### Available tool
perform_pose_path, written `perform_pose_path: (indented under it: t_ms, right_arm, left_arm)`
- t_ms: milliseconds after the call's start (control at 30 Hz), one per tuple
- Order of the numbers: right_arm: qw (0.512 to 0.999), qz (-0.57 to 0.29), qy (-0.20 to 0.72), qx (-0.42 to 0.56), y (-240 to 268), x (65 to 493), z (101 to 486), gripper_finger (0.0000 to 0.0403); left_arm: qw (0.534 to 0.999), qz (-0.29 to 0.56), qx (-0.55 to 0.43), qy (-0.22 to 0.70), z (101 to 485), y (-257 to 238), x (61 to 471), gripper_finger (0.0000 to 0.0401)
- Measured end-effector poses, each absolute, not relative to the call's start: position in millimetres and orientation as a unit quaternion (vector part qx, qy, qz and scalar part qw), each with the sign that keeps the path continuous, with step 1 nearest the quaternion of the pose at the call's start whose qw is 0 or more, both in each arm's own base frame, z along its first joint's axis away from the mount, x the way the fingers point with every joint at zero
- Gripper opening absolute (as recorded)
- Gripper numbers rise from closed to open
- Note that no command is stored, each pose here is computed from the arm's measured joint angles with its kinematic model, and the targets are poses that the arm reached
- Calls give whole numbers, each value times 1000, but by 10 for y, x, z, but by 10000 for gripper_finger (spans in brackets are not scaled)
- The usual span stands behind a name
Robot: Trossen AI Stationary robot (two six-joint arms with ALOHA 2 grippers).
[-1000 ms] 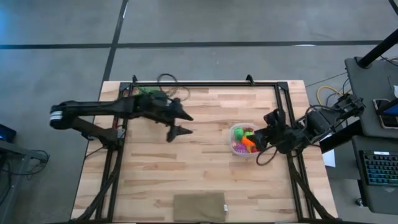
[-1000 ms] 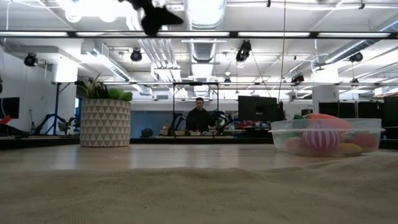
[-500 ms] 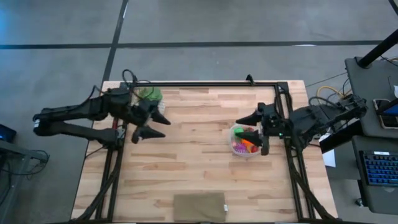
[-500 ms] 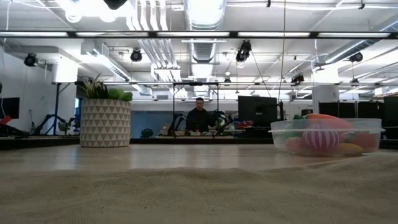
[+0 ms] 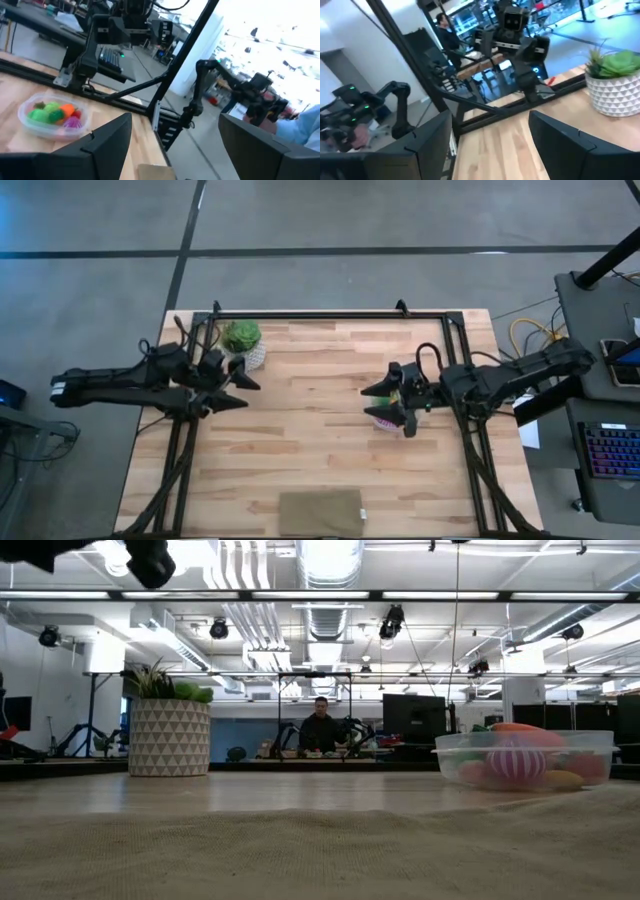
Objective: Pick and placing Produce into tupperware
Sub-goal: Return to Home Position
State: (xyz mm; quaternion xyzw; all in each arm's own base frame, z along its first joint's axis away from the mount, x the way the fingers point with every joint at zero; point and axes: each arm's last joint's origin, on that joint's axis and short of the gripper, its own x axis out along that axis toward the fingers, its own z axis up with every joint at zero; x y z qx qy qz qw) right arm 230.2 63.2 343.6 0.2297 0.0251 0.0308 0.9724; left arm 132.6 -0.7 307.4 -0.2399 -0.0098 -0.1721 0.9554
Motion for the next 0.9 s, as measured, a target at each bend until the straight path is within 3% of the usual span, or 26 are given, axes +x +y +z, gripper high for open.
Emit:
perform_pose_path:
  t_ms: [233, 633, 900]
  right_arm:
    - [978, 33, 9, 204, 547, 2228, 3415, 258]
    - [986, -17, -14, 167, 196, 1612, 3626, 258]
    - [986, -5, -23, 168, 154, 1489, 3288, 258]
  left_arm:
    - [938, -176, -299, -14, 2846, -15, 1183, 283]
    - [951, -183, -234, -79, 2873, -48, 756, 283]
    - [964, -134, -214, -87, 2758, -38, 575, 283]
